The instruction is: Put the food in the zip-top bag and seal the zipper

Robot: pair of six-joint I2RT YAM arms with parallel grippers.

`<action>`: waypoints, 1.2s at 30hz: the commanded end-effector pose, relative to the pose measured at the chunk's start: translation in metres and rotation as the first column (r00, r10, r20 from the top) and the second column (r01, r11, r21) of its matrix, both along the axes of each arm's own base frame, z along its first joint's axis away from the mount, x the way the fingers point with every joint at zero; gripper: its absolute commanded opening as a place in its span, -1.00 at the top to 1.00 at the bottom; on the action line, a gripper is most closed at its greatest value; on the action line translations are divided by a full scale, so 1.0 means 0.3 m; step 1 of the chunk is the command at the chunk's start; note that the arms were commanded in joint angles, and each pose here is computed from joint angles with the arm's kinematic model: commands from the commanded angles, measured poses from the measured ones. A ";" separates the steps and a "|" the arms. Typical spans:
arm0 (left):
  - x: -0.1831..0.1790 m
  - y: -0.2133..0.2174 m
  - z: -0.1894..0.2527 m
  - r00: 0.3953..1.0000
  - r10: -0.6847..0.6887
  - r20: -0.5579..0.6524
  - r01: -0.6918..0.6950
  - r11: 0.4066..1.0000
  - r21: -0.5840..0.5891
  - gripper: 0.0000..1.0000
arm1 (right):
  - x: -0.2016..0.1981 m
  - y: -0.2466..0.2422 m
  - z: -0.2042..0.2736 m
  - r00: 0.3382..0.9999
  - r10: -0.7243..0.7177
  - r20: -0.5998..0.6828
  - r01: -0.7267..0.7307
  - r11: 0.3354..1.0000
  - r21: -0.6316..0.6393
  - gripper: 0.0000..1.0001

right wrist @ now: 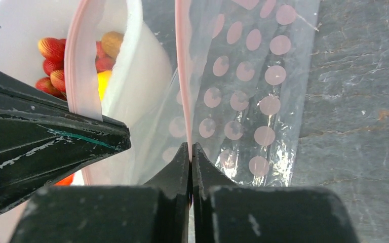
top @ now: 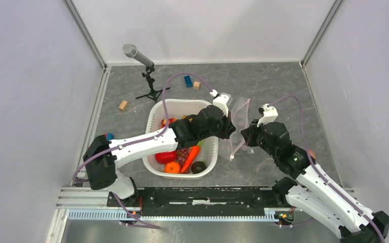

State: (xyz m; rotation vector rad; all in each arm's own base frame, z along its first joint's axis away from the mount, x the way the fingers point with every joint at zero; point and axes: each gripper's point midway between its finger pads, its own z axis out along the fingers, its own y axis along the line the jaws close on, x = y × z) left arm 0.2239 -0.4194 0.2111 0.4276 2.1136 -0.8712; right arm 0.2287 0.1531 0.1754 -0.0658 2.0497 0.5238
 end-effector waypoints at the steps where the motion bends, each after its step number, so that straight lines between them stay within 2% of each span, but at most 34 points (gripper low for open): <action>1: 0.017 0.024 0.105 0.998 0.057 0.036 -0.055 0.996 -0.076 0.96 | 0.024 -0.044 0.094 0.994 -0.063 0.086 0.064 0.998 -0.004 1.00; 3: 0.038 0.069 0.095 0.994 0.092 0.064 -0.091 0.996 -0.025 0.96 | 0.022 -0.137 0.136 0.983 -0.146 0.113 0.156 0.983 -0.095 1.00; 6: 0.067 0.129 0.090 0.991 0.115 0.067 -0.114 0.993 -0.017 0.96 | -0.009 -0.258 0.269 0.963 -0.208 0.170 0.242 0.947 -0.210 1.00; 9: 0.065 0.123 0.124 0.994 0.081 0.070 -0.078 0.996 -0.051 0.95 | -0.043 -0.299 0.406 0.958 -0.174 0.229 0.231 0.940 -0.251 1.00; 11: 0.048 0.089 0.143 0.998 0.031 0.063 -0.027 0.997 -0.074 0.96 | -0.065 -0.292 0.455 0.967 -0.120 0.224 0.180 0.945 -0.274 1.00; 15: 0.030 0.038 0.125 0.999 -0.023 0.024 0.025 0.996 -0.087 0.95 | -0.080 -0.252 0.398 0.994 -0.036 0.103 0.070 0.935 -0.348 1.00; 18: 0.026 0.042 0.091 1.000 -0.025 0.011 0.026 0.997 -0.077 0.94 | -0.068 -0.267 0.296 0.996 -0.081 0.038 0.089 0.912 -0.401 1.00; 19: 0.020 0.043 0.082 0.999 -0.032 0.008 0.033 0.996 -0.078 0.87 | -0.065 -0.275 0.270 0.995 -0.101 0.024 0.102 0.905 -0.414 1.00; 22: 0.010 0.044 0.036 0.999 -0.046 -0.015 0.045 0.998 -0.052 0.75 | -0.045 -0.249 0.222 0.994 -0.112 0.012 0.108 0.916 -0.386 1.00; 26: 0.022 0.074 -0.042 0.999 0.002 -0.048 -0.001 1.000 0.022 0.66 | -0.012 -0.203 0.194 0.995 -0.096 0.012 0.094 0.931 -0.352 1.00; 30: 0.032 0.093 -0.049 0.999 0.029 -0.040 -0.027 0.999 0.044 0.41 | 0.010 -0.158 0.169 0.998 -0.070 0.002 0.067 0.944 -0.322 1.00; 32: 0.034 0.096 -0.034 0.999 0.028 -0.031 -0.026 0.999 0.042 0.18 | 0.020 -0.142 0.158 0.998 -0.068 0.008 0.067 0.953 -0.297 1.00; 36: 0.028 0.085 -0.006 1.000 0.004 -0.022 -0.003 1.000 0.028 0.03 | 0.031 -0.108 0.138 0.998 -0.055 0.006 0.055 0.967 -0.251 1.00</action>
